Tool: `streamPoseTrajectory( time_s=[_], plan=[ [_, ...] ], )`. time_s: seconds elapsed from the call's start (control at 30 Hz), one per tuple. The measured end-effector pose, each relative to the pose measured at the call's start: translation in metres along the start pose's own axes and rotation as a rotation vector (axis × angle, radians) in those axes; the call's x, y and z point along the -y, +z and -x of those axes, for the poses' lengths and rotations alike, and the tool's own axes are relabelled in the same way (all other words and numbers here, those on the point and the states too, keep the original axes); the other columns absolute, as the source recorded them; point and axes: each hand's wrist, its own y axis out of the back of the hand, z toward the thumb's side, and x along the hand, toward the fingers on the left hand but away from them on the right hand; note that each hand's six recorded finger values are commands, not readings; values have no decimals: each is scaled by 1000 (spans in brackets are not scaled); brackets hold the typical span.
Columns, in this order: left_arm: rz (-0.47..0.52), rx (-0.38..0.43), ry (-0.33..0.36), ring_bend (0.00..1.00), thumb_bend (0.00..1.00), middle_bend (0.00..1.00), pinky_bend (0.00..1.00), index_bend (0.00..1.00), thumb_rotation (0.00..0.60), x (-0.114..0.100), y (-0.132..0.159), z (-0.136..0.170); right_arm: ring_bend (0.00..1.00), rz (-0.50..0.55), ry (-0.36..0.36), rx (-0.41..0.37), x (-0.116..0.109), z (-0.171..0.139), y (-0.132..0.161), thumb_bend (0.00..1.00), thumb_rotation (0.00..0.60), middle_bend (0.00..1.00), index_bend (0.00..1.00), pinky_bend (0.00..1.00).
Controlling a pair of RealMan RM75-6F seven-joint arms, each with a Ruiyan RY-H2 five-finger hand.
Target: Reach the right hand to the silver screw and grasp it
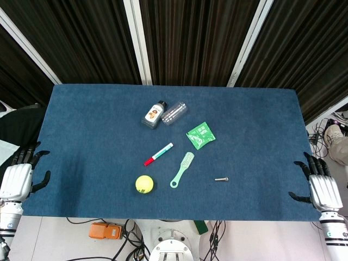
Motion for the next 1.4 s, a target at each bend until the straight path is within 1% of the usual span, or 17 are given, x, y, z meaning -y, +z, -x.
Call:
streamPoseTrajectory(
  time_s=[0.2, 0.37, 0.5, 0.57, 0.77, 0.87, 1.07, 1.17, 1.4],
  plan=[
    [10, -3, -2, 38, 447, 48, 115, 234, 600, 0, 0, -1, 48, -58, 41, -77, 8, 22, 25, 271, 600, 56, 324, 1],
    [9, -2, -4, 38, 447, 48, 115, 234, 600, 0, 0, -1, 52, -111, 72, -173, 17, 45, 62, 340, 600, 56, 343, 8],
    [12, -2, -6, 38, 448, 48, 115, 234, 600, 0, 0, -1, 54, -120, 98, -235, 27, 56, 89, 420, 600, 56, 351, 18],
    [12, -2, -6, 38, 448, 48, 115, 234, 600, 0, -1, -1, 54, -124, 110, -261, 32, 61, 102, 441, 600, 56, 353, 21],
    [11, -1, -10, 38, 448, 48, 115, 234, 600, 0, -1, -2, 54, -133, 158, -325, 52, 63, 129, 443, 600, 56, 354, 21],
    [10, 0, -12, 38, 447, 48, 115, 234, 600, 0, -1, -2, 54, -141, 182, -347, 61, 62, 137, 443, 600, 56, 365, 21],
    [10, 0, -12, 38, 447, 48, 115, 234, 600, 0, 0, -2, 57, -151, 218, -377, 78, 61, 151, 443, 600, 56, 404, 25],
    [10, -1, -13, 38, 447, 48, 115, 234, 600, 0, -1, -2, 61, -150, 226, -387, 84, 60, 156, 443, 600, 56, 426, 31],
    [8, -2, -16, 38, 448, 48, 115, 234, 600, 0, -1, -2, 67, -158, 242, -395, 94, 63, 162, 445, 600, 56, 445, 40]
  ],
)
